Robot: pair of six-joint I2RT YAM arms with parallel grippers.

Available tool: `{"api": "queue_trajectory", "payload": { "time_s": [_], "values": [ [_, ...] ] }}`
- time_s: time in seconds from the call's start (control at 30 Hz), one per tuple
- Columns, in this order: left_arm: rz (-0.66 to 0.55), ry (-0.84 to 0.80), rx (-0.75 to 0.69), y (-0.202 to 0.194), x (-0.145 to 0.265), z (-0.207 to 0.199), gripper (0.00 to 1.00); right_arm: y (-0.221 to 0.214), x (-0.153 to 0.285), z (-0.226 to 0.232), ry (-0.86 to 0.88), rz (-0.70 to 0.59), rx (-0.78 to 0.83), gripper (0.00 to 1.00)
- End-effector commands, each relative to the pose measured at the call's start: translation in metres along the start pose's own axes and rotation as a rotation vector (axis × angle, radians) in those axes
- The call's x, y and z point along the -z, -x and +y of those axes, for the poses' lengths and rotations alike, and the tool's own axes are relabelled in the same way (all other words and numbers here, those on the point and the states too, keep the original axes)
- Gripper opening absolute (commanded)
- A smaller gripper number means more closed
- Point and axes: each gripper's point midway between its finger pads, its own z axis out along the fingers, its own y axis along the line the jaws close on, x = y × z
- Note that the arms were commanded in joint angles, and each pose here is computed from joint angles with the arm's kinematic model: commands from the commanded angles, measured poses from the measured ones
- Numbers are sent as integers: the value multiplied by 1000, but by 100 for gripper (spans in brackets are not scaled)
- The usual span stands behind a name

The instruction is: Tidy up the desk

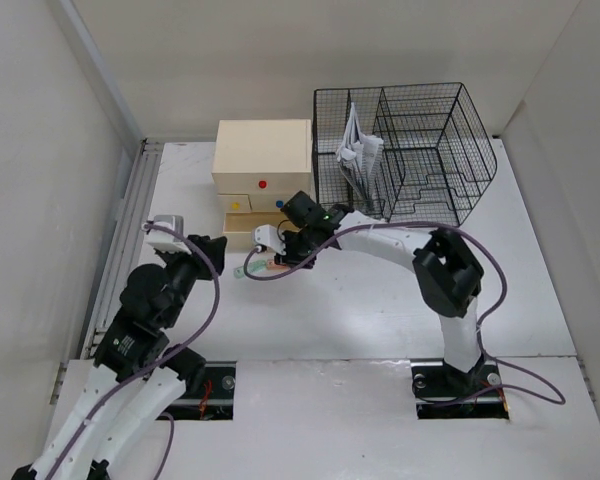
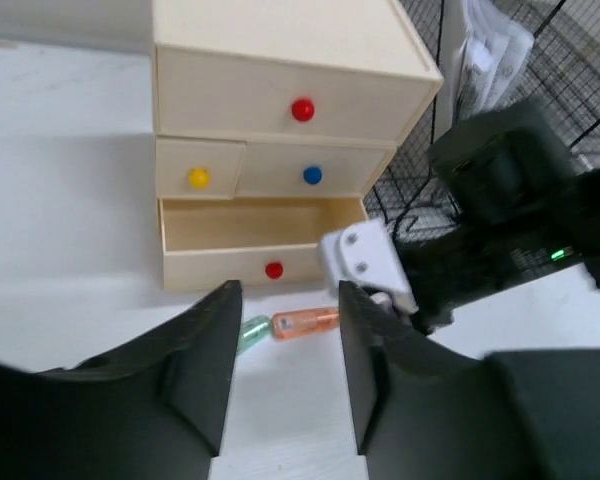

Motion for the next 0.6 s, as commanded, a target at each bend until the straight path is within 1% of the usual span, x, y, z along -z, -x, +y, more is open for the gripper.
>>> {"api": "queue_trajectory", "payload": {
  "time_s": [0.0, 0.03, 0.2, 0.27, 0.3, 0.33, 0.43, 0.57],
  "values": [
    [-172, -23, 6, 40, 20, -1, 36, 16, -12, 3, -30, 19, -7, 37],
    [-193, -30, 12, 45, 23, -2, 32, 16, -15, 1, -29, 21, -8, 37],
    [-220, -29, 20, 50, 29, -1, 32, 8, -34, -4, -49, 65, -50, 40],
    [-220, -29, 20, 50, 29, -1, 32, 3, -38, -3, -49, 80, -53, 44],
    [-220, -29, 20, 50, 29, -1, 32, 8, -37, -7, -61, 66, -59, 45],
    [-217, -38, 19, 50, 29, -2, 32, 4, -40, -7, -62, 79, -62, 49],
    [-217, -38, 19, 50, 29, -2, 35, 1, -47, -9, -73, 86, -81, 55],
    [-206, -45, 15, 47, 27, -4, 38, 0, -54, -16, -92, 99, -90, 58]
  ]
}}
